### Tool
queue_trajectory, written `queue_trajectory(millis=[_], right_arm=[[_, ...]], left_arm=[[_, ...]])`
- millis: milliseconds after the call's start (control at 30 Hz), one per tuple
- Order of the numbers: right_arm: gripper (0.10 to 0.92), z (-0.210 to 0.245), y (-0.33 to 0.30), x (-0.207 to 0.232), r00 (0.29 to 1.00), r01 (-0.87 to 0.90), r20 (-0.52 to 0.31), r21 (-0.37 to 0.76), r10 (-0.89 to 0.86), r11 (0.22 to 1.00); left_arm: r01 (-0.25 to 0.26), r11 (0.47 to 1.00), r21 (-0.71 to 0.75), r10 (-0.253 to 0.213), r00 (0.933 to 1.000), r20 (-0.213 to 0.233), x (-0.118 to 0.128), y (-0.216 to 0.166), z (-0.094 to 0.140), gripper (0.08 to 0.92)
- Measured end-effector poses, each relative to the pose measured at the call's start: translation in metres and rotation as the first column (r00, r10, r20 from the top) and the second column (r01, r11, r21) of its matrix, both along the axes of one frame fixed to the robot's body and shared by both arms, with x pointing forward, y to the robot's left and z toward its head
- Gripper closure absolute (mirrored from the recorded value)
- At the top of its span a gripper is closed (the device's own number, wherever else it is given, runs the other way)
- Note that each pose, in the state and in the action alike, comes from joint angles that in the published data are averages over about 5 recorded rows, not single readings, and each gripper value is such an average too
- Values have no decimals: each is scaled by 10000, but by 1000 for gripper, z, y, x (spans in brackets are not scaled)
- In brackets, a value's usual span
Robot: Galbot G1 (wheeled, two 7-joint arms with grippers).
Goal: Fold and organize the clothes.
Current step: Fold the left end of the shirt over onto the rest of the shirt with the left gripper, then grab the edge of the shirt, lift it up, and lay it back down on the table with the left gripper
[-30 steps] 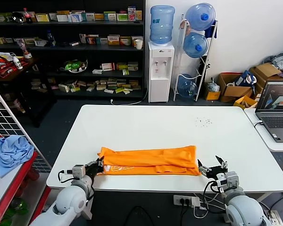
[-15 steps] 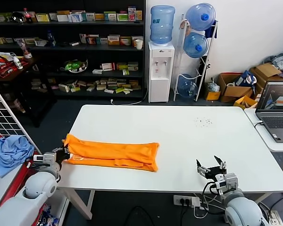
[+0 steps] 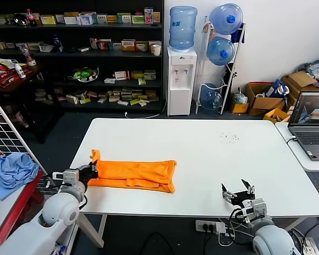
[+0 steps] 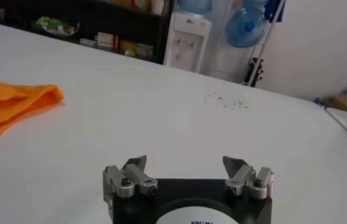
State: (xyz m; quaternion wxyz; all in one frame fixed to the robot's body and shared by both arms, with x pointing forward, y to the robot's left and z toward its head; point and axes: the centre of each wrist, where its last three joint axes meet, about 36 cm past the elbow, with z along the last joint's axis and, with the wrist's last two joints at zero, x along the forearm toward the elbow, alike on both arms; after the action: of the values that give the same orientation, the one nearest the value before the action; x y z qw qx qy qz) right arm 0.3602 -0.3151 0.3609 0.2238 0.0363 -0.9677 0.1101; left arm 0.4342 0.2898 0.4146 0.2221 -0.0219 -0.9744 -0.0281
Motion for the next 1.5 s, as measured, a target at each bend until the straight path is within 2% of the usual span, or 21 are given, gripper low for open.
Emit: queue_trajectory(millis=[333, 700, 800, 1167, 1333, 1500], right_arm=[[200, -8, 1, 6, 9999, 69, -112, -31, -69, 10000], [200, -13, 4, 12, 9997, 204, -130, 31, -203, 9998], [200, -13, 5, 14, 9997, 227, -129, 37, -226, 9997], [200, -14, 8, 18, 9997, 214, -129, 72, -213, 9997], [200, -12, 7, 19, 9998, 163, -102, 49, -163, 9999], [200, -10, 6, 20, 10000, 33, -82, 23, -33, 10000]], left_arm=[[623, 9826, -1748, -691, 9970, -334, -10, -83, 2, 879], [1120, 9474, -2997, -1310, 9904, -439, -11, -158, -6, 871], [1172, 9383, -3254, -1355, 9902, -341, -8, -173, -10, 813], [1140, 9045, -4108, -1181, 9929, 155, -4, -194, -21, 494], [1116, 9061, -4082, -1069, 9937, 344, -7, -184, -24, 346], [1125, 9283, -3544, -1076, 9936, 337, -8, -152, -33, 218]])
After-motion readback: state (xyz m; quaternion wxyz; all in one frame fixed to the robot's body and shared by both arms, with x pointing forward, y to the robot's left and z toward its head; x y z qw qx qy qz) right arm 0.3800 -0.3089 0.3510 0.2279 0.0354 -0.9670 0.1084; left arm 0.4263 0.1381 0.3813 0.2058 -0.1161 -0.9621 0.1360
